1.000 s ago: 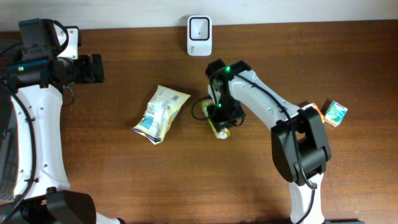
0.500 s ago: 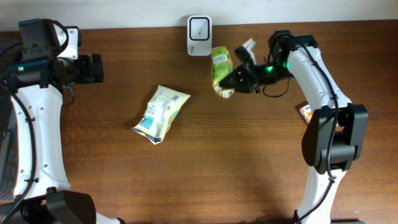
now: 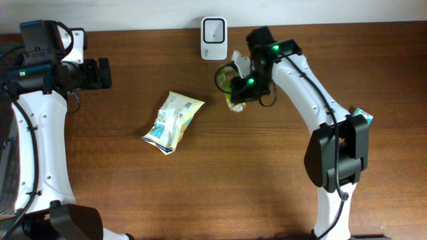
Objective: Scan the item barcode
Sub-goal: 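Raise the tea carton up to the scanner face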
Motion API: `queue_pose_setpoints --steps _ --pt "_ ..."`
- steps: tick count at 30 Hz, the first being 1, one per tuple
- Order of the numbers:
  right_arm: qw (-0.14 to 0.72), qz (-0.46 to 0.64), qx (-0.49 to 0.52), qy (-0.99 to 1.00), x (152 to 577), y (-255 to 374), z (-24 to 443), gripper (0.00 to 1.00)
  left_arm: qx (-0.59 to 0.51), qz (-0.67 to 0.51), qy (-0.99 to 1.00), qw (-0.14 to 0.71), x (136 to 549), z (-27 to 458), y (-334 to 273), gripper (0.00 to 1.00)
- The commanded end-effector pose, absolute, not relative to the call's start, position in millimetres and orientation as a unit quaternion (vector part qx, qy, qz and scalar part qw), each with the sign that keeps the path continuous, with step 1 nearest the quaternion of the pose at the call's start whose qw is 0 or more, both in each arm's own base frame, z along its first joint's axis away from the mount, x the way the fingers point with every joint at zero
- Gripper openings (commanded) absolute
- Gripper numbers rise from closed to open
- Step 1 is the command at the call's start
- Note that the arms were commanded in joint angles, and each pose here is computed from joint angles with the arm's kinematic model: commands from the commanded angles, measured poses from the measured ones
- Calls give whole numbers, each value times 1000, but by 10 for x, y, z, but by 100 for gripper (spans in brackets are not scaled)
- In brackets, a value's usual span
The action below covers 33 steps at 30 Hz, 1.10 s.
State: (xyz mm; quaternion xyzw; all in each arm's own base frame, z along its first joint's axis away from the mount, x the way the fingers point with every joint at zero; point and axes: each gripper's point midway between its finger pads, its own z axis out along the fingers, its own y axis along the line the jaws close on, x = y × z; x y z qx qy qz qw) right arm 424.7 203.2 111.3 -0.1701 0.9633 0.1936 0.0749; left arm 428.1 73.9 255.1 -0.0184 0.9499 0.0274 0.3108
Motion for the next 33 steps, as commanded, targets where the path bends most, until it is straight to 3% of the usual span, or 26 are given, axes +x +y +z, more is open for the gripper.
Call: queue_pose_setpoints --steps 1,4,7,12,15,33 --pt "226 -17 -144 963 4838 1740 1447 18 -11 25 950 310 4298 2532 743 99" --pt "332 -126 -124 927 5238 1728 1676 17 -11 25 950 310 4298 2532 743 99" --pt "416 -156 -172 879 5661 1933 1812 13 -11 25 951 309 4297 2532 743 99" --pt "482 -204 -212 826 6119 2064 1702 12 -11 25 950 310 4298 2532 743 99" --pt "488 -259 -235 799 6279 2038 1524 7 -11 25 951 309 4297 2532 743 99" --pt "445 -438 -366 690 6521 1896 1481 4 -11 25 950 310 4298 2532 743 99"
